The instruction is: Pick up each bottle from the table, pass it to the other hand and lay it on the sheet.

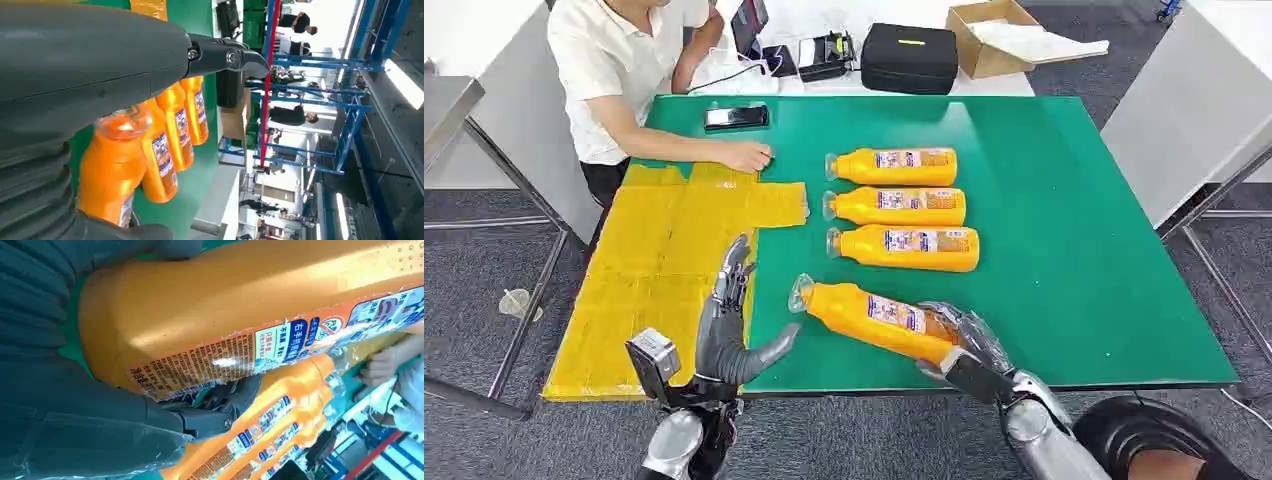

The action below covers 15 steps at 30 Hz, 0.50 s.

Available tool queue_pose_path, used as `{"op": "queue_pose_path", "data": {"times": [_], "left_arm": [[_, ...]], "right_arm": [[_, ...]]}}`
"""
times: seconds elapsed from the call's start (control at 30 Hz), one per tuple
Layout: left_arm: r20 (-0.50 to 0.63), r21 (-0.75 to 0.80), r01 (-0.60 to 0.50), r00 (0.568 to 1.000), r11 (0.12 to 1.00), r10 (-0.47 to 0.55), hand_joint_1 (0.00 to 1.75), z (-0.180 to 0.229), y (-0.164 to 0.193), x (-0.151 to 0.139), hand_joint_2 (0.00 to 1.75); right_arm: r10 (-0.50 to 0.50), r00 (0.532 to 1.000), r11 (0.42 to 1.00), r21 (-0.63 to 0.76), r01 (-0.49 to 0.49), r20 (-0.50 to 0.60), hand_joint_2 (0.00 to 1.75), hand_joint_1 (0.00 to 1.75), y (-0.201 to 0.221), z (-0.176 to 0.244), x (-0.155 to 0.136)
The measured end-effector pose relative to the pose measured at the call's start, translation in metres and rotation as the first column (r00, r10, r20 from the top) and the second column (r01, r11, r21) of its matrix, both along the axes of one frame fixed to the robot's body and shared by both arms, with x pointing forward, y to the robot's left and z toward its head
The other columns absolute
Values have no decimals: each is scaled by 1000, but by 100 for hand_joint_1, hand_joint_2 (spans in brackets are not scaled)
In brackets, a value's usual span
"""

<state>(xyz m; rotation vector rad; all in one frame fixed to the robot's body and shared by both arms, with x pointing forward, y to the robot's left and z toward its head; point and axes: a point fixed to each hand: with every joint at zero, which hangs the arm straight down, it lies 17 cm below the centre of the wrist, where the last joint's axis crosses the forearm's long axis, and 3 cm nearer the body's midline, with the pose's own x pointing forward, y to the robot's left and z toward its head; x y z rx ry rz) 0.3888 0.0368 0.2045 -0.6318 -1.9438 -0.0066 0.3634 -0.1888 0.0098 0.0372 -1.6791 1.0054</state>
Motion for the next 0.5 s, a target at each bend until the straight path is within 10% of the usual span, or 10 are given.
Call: {"op": "queue_pose_path", "data": {"times": [0.5], "left_arm": [[-1, -1, -3, 1000, 1000, 3, 0, 0, 1, 0, 175]], "right_arm": [[-15, 1000, 1000, 25, 15, 10, 175, 175, 3, 6, 1]]}}
